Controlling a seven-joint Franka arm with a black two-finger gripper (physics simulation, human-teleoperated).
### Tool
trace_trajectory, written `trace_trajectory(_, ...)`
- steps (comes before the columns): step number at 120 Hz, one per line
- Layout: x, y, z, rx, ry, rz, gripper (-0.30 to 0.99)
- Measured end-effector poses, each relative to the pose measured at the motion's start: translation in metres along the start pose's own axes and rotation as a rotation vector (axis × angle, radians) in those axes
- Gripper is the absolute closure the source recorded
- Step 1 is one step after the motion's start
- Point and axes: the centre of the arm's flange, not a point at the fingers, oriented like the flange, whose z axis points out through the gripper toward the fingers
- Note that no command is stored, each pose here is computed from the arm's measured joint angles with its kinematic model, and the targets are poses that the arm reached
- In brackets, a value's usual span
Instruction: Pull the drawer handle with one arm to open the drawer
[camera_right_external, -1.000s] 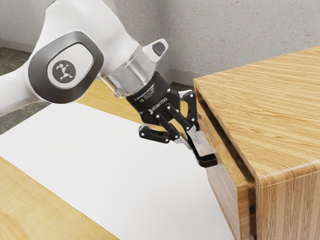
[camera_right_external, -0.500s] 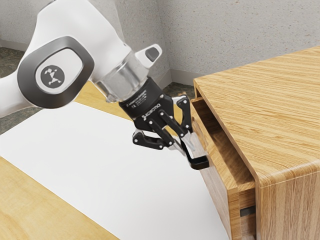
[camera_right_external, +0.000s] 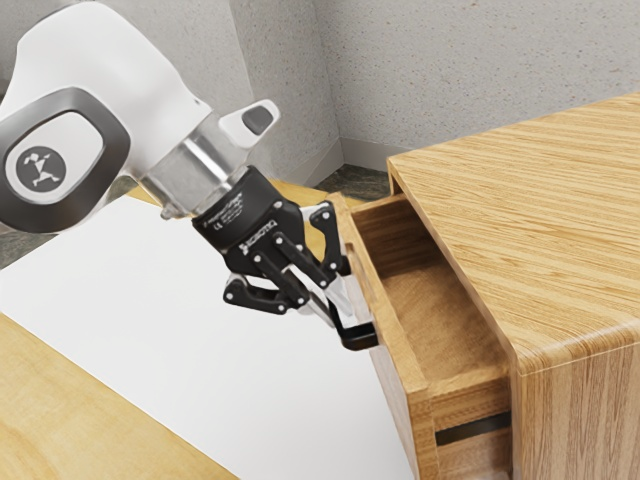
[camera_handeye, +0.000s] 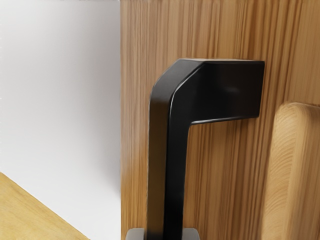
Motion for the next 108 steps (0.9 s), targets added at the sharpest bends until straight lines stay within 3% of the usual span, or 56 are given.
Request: trace_trajectory(108,-0.023,-0.084,-0.035,-0.032,0.054,-0.051,0.71)
